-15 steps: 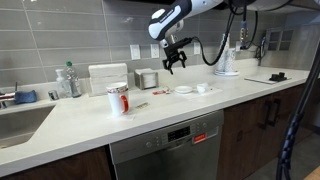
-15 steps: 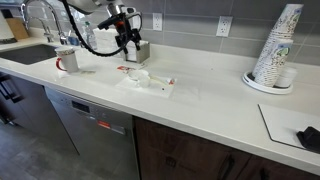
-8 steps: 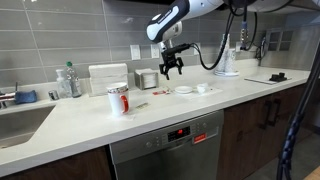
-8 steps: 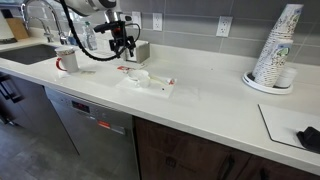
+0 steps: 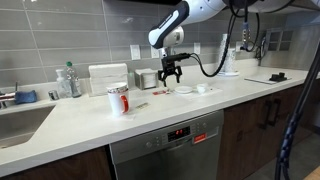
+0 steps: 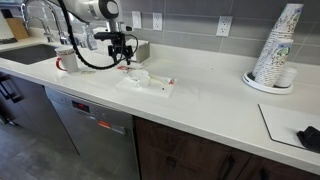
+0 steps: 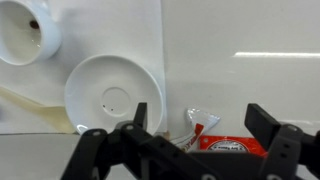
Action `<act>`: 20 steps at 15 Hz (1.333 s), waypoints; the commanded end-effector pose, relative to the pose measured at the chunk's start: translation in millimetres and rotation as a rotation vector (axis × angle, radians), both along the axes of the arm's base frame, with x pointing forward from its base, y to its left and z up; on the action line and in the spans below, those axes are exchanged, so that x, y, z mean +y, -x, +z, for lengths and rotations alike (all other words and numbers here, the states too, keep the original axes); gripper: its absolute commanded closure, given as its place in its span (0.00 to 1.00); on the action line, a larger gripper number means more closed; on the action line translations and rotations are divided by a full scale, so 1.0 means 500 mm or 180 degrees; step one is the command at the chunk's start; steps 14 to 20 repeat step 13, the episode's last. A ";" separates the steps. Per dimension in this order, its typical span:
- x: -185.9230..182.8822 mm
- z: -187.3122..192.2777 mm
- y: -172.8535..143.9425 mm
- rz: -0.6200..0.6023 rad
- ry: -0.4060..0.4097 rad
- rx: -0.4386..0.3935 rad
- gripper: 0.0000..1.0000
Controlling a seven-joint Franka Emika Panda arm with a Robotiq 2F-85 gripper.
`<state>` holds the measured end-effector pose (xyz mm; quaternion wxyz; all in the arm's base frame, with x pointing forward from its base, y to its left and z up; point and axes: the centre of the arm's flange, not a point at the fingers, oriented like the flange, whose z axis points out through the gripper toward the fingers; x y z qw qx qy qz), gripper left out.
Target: Move the white thing to the right
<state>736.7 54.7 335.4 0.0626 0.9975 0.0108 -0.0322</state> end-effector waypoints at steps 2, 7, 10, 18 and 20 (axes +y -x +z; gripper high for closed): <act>0.002 -0.037 0.031 0.0046 -0.0117 -0.0120 0.00; 0.012 -0.043 0.010 0.0114 -0.0049 -0.0124 0.00; 0.014 -0.041 0.021 0.0152 -0.0050 -0.0100 0.00; 0.014 -0.037 0.023 0.0163 -0.0051 -0.0101 0.00; 0.014 -0.037 0.023 0.0163 -0.0051 -0.0101 0.00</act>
